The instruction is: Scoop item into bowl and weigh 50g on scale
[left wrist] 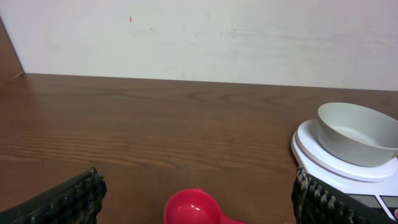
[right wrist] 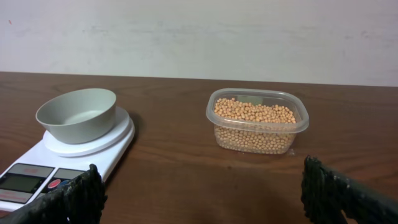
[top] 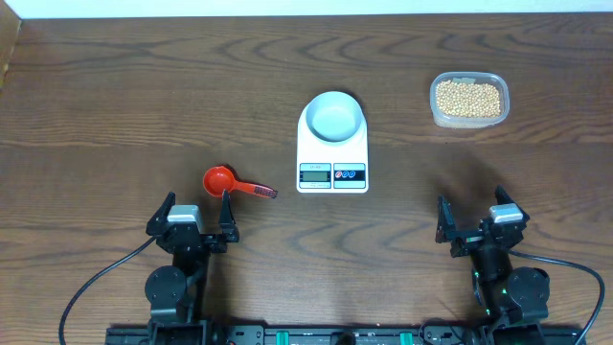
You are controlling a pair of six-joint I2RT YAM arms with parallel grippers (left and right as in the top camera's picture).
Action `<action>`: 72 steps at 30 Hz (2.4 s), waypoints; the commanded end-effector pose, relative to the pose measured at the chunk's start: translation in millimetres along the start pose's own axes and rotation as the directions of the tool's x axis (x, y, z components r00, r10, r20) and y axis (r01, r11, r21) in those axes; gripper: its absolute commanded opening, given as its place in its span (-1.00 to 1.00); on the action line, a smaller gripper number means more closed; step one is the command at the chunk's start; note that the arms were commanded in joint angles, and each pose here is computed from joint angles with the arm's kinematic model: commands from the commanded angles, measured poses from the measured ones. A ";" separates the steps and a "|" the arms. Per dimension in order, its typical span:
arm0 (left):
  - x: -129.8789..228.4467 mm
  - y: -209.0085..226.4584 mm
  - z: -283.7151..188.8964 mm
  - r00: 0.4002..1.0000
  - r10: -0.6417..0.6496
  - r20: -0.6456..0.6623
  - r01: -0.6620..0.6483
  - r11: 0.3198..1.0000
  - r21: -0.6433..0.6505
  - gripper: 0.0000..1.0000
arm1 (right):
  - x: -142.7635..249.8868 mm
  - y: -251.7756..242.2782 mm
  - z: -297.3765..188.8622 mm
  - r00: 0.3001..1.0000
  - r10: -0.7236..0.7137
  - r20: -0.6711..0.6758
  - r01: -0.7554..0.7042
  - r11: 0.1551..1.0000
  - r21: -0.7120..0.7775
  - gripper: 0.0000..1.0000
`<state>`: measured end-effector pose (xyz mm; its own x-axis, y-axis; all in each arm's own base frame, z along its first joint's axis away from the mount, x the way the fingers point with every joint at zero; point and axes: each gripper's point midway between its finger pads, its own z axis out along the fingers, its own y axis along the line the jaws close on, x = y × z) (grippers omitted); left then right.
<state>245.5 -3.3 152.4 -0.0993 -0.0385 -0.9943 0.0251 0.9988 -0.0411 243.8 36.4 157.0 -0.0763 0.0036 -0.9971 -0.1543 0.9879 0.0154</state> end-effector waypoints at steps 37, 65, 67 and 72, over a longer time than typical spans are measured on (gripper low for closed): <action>13.6 -7.2 -0.1 0.999 0.012 -0.047 -0.010 0.999 0.042 0.96 | 0.3 -0.8 -0.3 1.000 -0.012 0.001 0.012 1.000 0.008 0.99; 12.1 7.5 -0.4 0.998 -0.053 -0.042 0.051 0.998 -0.047 0.96 | 0.3 -0.8 -0.3 1.000 -0.012 0.001 0.012 1.000 0.008 0.99; 8.5 7.3 -1.0 0.998 -0.053 -0.034 0.051 0.998 -0.046 0.96 | 0.3 -0.8 -0.3 1.000 -0.012 0.001 0.012 1.000 0.008 0.99; -4.1 6.7 -3.2 0.999 -0.051 -0.008 0.051 0.998 -0.044 0.96 | 0.3 -0.8 -0.3 1.000 -0.012 0.001 0.012 1.000 0.008 0.98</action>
<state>244.7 4.0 153.5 -0.1036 -0.0733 -0.9919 -0.0212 0.9972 -0.0714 243.8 36.4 157.0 -0.0763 0.0036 -0.9971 -0.1543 0.9879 0.0154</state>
